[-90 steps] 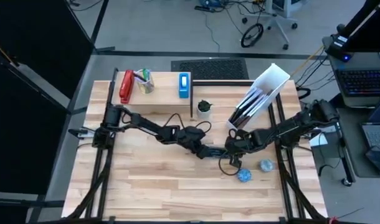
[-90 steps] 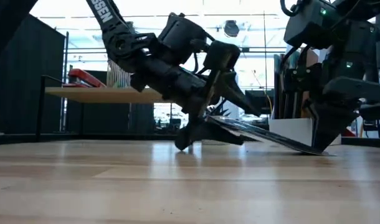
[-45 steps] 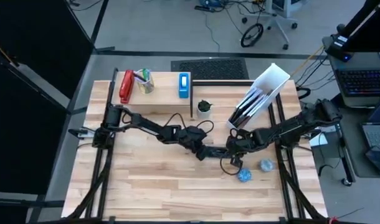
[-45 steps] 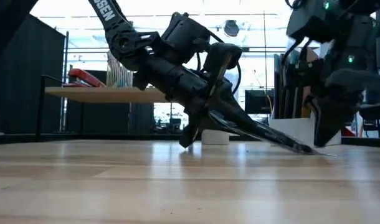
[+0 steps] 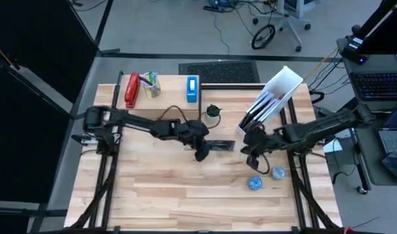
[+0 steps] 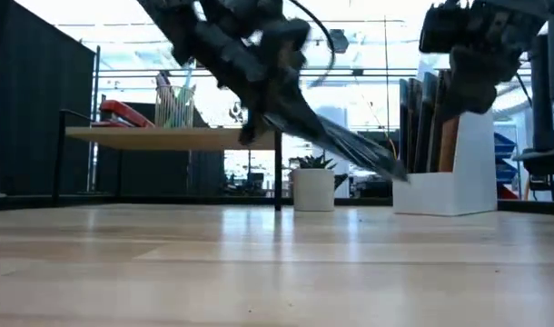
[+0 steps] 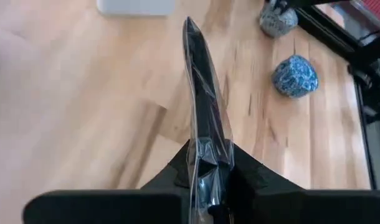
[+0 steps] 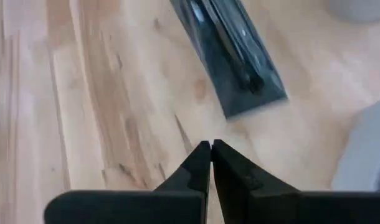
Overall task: Stock shelves
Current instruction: Put the pack of pens into the gold pen holder on the shelf
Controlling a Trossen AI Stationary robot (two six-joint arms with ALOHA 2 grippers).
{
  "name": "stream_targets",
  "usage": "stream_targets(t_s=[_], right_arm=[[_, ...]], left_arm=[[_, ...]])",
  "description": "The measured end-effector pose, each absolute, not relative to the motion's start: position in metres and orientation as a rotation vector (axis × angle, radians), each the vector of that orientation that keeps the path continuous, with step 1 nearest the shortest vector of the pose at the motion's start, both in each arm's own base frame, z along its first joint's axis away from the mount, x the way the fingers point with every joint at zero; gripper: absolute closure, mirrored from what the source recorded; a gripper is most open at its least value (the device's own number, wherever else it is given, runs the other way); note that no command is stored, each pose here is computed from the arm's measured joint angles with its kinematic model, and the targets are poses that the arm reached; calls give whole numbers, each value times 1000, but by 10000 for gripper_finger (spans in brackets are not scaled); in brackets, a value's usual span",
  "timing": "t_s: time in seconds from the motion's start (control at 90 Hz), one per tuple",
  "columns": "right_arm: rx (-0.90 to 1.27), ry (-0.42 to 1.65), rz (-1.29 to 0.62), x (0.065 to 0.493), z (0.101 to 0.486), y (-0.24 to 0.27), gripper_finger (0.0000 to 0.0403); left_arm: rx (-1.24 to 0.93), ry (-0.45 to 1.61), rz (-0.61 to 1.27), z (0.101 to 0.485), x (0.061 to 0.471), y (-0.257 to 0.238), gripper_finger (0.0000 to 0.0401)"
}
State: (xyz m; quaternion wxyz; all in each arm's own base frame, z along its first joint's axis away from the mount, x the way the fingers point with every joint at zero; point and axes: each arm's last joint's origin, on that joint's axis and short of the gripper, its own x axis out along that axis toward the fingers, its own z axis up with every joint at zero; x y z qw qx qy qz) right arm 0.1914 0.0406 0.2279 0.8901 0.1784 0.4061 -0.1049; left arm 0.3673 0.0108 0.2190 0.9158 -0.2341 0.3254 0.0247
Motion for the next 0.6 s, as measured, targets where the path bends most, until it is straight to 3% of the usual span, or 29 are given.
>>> stream_targets(t_s=[0.267,0.6], right_arm=[[304,801,-228,188,233,38,399],[54,807,-263,192,230,32,399]], left_arm=[[-268,579,106,324,319,14,374],[-36,697,561,428,259,40,375]])
